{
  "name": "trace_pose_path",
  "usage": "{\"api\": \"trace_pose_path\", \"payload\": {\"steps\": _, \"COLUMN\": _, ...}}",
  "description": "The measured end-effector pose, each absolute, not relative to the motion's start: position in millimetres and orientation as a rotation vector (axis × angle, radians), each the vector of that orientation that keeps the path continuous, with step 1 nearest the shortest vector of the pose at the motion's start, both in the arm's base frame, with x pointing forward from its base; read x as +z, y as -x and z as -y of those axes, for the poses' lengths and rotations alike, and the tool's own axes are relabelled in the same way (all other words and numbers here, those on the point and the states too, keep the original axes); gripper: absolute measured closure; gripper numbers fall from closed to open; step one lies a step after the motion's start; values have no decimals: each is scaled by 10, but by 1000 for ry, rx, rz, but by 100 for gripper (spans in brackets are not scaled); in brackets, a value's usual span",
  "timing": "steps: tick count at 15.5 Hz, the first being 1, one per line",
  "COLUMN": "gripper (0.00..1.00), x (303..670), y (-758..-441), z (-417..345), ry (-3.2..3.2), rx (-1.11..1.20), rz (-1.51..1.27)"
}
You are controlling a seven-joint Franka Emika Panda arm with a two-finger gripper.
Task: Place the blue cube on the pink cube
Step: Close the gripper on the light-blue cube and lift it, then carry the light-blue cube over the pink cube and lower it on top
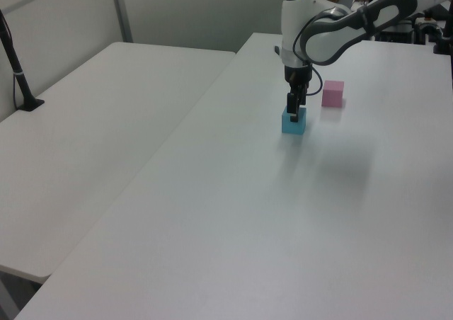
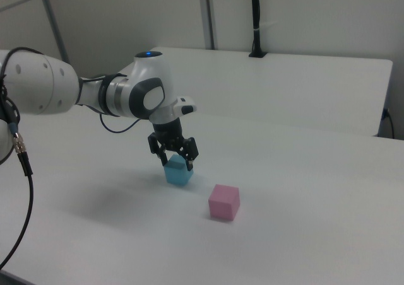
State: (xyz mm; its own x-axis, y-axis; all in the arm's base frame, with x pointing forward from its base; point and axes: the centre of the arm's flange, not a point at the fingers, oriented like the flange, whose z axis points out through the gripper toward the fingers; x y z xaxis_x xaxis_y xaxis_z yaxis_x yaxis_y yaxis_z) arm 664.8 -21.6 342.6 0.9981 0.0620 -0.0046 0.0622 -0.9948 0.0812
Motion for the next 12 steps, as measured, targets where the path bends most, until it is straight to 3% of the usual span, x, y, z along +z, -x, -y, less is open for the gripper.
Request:
{"api": "trace_pose_path", "payload": {"steps": 3, "gripper": 40, "x": 3319, "y": -6683, "z": 214, "ry": -3057, "rx": 12, "rz": -88}}
{"api": "trace_pose_path", "payload": {"steps": 6, "gripper": 42, "x": 3521, "y": -6708, "z": 333, "ry": -3052, "rx": 49, "rz": -75}}
{"api": "trace_pose_path", "payload": {"steps": 12, "gripper": 42, "x": 4208, "y": -6401, "z": 1251, "ry": -3041, "rx": 9, "rz": -101}}
